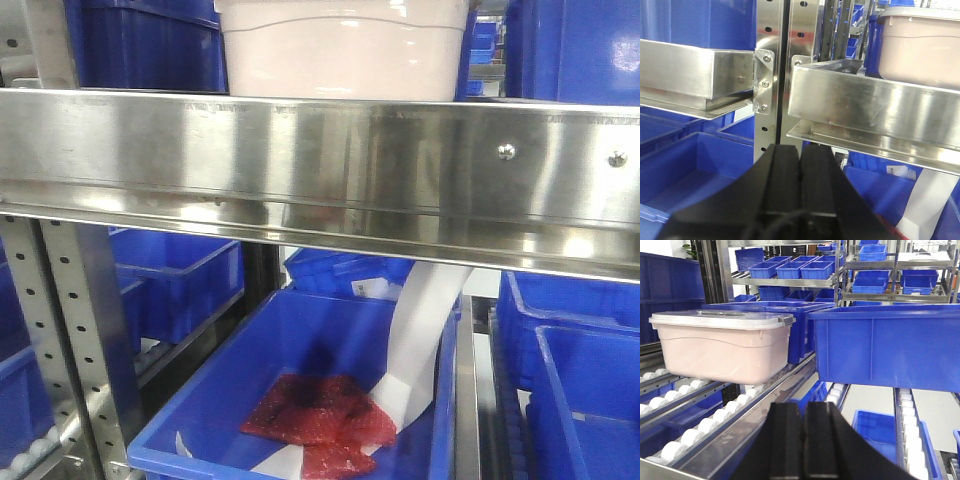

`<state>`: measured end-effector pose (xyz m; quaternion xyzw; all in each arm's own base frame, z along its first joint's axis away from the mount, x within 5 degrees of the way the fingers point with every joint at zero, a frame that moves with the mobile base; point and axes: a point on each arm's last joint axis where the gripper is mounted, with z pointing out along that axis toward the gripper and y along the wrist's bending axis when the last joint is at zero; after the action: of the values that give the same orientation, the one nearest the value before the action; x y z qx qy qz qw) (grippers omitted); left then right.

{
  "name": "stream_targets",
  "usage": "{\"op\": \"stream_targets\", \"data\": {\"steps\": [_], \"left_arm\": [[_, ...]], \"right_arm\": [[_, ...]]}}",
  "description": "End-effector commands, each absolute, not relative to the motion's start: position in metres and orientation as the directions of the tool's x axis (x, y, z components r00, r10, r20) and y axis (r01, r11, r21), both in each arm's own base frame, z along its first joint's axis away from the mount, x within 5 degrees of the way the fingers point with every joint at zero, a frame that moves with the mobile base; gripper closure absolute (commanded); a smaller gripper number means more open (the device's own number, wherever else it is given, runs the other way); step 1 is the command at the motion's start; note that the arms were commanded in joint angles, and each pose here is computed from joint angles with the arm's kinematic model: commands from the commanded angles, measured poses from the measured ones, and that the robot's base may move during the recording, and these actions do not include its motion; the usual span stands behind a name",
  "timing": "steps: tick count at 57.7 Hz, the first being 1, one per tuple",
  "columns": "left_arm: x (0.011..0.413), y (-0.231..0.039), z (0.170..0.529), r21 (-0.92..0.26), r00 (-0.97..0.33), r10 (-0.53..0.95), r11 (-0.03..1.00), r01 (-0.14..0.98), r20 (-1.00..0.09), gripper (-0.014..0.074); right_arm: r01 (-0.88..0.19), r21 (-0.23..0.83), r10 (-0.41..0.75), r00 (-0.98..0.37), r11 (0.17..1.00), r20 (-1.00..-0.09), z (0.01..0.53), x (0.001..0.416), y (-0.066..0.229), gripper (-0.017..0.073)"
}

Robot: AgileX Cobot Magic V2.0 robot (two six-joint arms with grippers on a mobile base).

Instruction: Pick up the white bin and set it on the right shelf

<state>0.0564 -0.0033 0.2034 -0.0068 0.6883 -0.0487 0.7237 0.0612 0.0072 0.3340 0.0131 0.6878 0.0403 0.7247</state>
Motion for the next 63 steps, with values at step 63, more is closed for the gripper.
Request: {"op": "stream_targets", "data": {"steps": [63], "left_arm": [[0.055,-0.002,0.209,-0.093,0.14,-0.101,0.994,0.062,-0.985,0.0713]], "right_arm": [[0.004,0.025,0.024,0.106,1.0,-0.994,0.261,0.059,0.0,0.0486]]}}
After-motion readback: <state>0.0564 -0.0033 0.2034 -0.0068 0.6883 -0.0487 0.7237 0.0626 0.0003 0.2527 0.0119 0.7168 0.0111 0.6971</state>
